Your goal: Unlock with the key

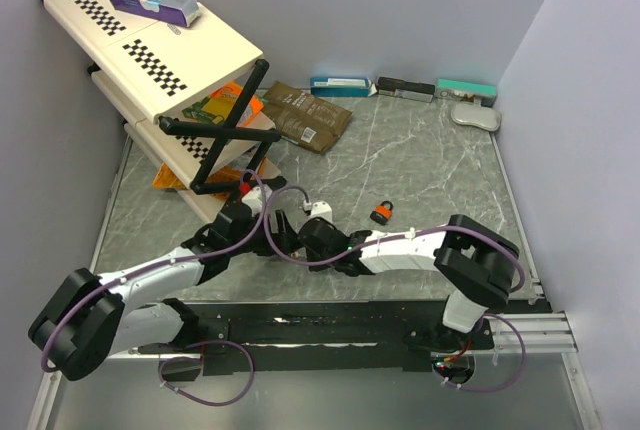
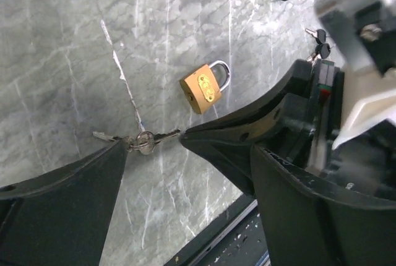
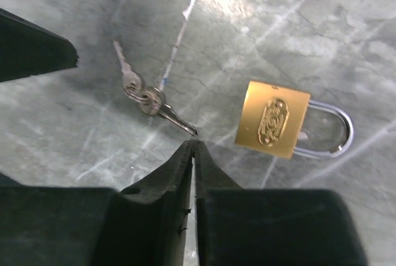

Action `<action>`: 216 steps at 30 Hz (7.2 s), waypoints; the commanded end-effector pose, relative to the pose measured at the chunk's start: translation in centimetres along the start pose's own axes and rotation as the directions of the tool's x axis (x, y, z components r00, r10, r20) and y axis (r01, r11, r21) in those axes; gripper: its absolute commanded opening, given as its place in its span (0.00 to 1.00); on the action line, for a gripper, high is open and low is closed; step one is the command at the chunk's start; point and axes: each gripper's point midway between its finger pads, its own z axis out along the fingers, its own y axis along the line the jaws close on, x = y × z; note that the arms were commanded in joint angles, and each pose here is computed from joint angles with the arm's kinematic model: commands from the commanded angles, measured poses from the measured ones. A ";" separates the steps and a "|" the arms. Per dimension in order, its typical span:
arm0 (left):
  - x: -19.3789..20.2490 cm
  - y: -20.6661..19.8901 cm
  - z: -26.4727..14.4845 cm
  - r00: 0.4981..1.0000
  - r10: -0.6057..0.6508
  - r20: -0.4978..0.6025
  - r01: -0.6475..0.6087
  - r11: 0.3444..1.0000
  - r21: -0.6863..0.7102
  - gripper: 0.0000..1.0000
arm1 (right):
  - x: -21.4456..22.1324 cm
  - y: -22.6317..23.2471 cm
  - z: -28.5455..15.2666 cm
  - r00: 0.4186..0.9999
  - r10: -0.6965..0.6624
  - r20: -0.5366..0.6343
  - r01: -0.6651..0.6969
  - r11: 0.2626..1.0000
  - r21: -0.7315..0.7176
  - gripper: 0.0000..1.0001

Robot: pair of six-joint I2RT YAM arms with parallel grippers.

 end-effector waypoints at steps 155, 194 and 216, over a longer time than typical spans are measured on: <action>-5.5 -9.5 1.3 0.977 -0.184 0.104 0.136 0.924 0.357 0.01 | -8.4 -0.1 -11.1 0.892 0.185 0.413 0.064 0.852 -0.519 0.62; -3.8 -14.5 -2.7 0.997 0.025 0.074 -0.066 0.778 0.624 0.01 | -8.5 1.7 -13.7 0.893 0.254 0.372 0.118 0.666 -0.737 0.00; -4.7 -7.4 3.9 0.966 0.232 0.114 -0.254 0.932 0.258 0.99 | -7.8 -8.8 -9.9 0.851 0.393 0.348 -0.242 0.882 -0.404 0.00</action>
